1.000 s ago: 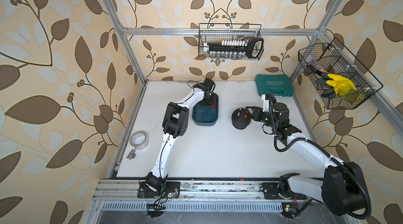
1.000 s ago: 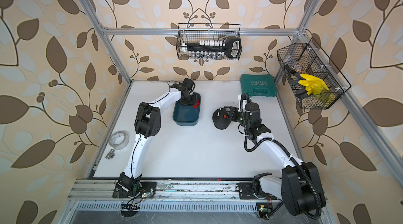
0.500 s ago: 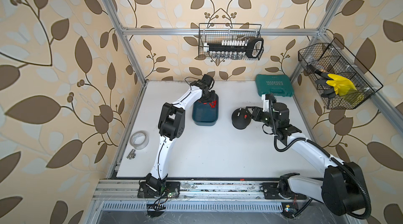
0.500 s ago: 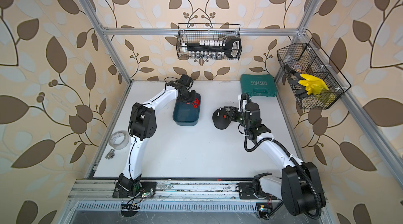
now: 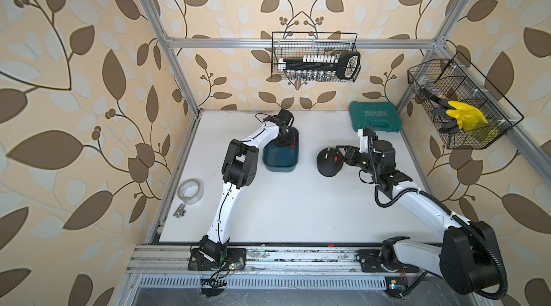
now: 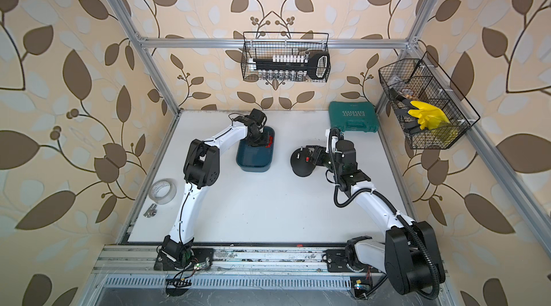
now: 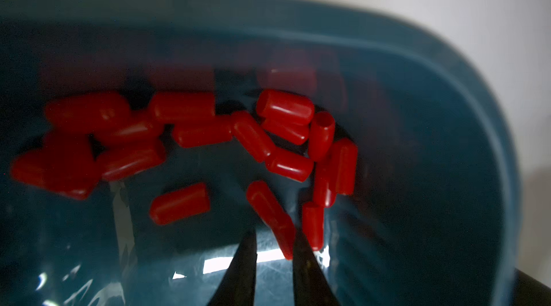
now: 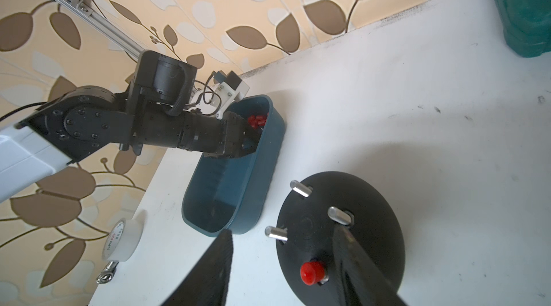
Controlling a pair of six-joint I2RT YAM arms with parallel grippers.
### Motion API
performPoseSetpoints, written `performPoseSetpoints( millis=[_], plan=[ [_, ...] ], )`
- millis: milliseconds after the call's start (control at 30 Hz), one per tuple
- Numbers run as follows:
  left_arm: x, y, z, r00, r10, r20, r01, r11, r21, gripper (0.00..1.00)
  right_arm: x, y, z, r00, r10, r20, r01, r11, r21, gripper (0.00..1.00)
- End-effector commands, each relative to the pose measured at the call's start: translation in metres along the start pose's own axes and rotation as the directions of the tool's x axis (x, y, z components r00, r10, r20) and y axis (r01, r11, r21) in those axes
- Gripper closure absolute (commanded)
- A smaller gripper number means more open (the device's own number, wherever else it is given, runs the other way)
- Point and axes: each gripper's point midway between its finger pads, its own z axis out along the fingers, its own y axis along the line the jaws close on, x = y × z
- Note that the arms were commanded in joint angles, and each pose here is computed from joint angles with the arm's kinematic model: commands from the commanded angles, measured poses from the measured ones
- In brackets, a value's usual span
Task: Cover the protruding screws with screw protection sleeves
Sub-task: Pick up the screw protection sleeve from the storage box.
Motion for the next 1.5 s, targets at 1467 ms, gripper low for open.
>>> performPoseSetpoints(
  millis=[1467],
  plan=[
    [-0.002,-0.061,-0.148,0.963,0.092,0.255,-0.173,0.932,0.317,1.0,-0.009,0.058,0.004,0.997,-0.05,-0.053,0.037,0.971,-0.235,0.44]
  ],
)
